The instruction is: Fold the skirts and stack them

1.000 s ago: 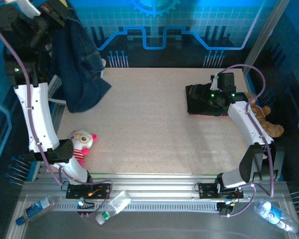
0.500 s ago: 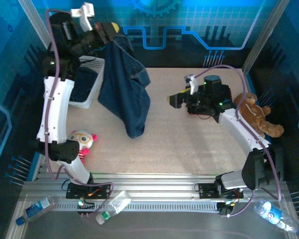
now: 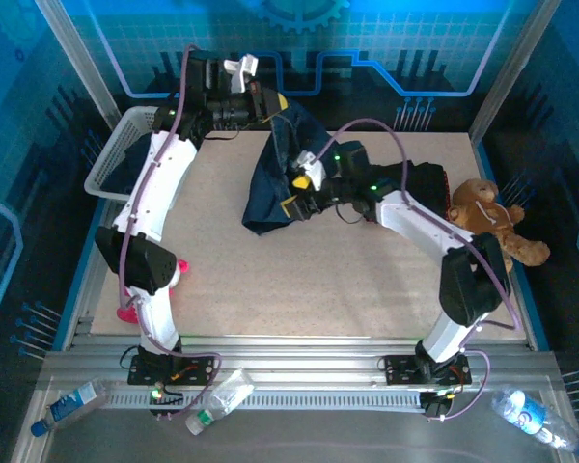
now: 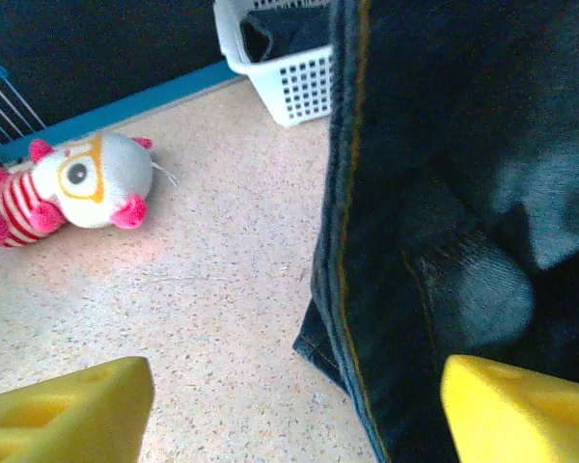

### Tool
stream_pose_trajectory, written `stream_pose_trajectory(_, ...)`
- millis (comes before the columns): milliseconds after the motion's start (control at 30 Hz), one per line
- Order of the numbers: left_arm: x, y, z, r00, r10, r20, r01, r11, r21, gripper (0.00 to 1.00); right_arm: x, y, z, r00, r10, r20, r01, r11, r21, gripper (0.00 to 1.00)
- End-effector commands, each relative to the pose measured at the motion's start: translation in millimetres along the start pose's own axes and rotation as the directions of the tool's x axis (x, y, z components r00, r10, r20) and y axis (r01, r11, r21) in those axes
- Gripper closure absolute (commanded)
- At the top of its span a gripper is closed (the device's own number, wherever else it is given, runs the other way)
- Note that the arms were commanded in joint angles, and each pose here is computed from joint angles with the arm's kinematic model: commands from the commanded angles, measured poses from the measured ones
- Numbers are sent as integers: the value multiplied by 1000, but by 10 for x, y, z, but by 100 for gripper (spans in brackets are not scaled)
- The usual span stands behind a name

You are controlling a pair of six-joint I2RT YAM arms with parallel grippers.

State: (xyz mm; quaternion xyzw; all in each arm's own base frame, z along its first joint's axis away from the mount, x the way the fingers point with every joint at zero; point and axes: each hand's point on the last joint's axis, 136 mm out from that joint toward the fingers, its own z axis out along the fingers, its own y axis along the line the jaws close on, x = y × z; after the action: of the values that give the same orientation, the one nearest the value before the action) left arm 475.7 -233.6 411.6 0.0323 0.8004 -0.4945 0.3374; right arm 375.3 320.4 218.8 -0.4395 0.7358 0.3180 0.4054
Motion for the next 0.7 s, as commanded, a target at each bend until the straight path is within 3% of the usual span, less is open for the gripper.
stream_pose_trajectory(0, -47, -214, -45, 1000, 25, 8, -26, 997, 69, 100, -81, -145, 210, 995, -96, 1, 96, 990, 108, 25)
stream_pose_trajectory(100, -39, -172, -14, 1000, 6, 9, -7, 998, 68, 100, -116, -211, 429, 992, -123, -12, 123, 975, 186, 32)
stream_pose_trajectory(200, -28, -107, -19, 1000, -2, 12, 2, 999, 36, 96, -181, -307, 547, 992, -129, -15, 128, 949, 287, 71)
stream_pose_trajectory(267, -25, 44, -93, 1000, 5, 27, -4, 999, -53, 44, -352, -222, 434, 993, -96, 64, 78, 966, 245, 92)
stream_pose_trajectory(300, -13, 158, -141, 999, 10, 33, -6, 994, -111, 25, -446, -156, 349, 990, -94, 107, 68, 972, 225, 97)
stream_pose_trajectory(333, 11, 310, -218, 999, 15, 41, -7, 984, -180, 7, -531, -86, 231, 985, -92, 147, 60, 976, 208, 100)
stream_pose_trajectory(367, 44, 494, -309, 999, 17, 51, -4, 969, -247, 1, -607, -40, 102, 980, -84, 178, 49, 980, 194, 100)
stream_pose_trajectory(467, 209, 961, -638, 994, -19, 104, 56, 932, -359, 1, -793, -31, -291, 970, -21, 241, -23, 984, 176, 100)
stream_pose_trajectory(567, 443, 1266, -1031, 983, -43, 181, 112, 913, -392, 1, -949, -147, -652, 957, 75, 279, -129, 975, 180, 100)
stream_pose_trajectory(667, 846, 1353, -1220, 989, 49, 140, 19, 893, -449, 1, -1157, -156, -888, 940, 123, 319, -182, 969, 164, 100)
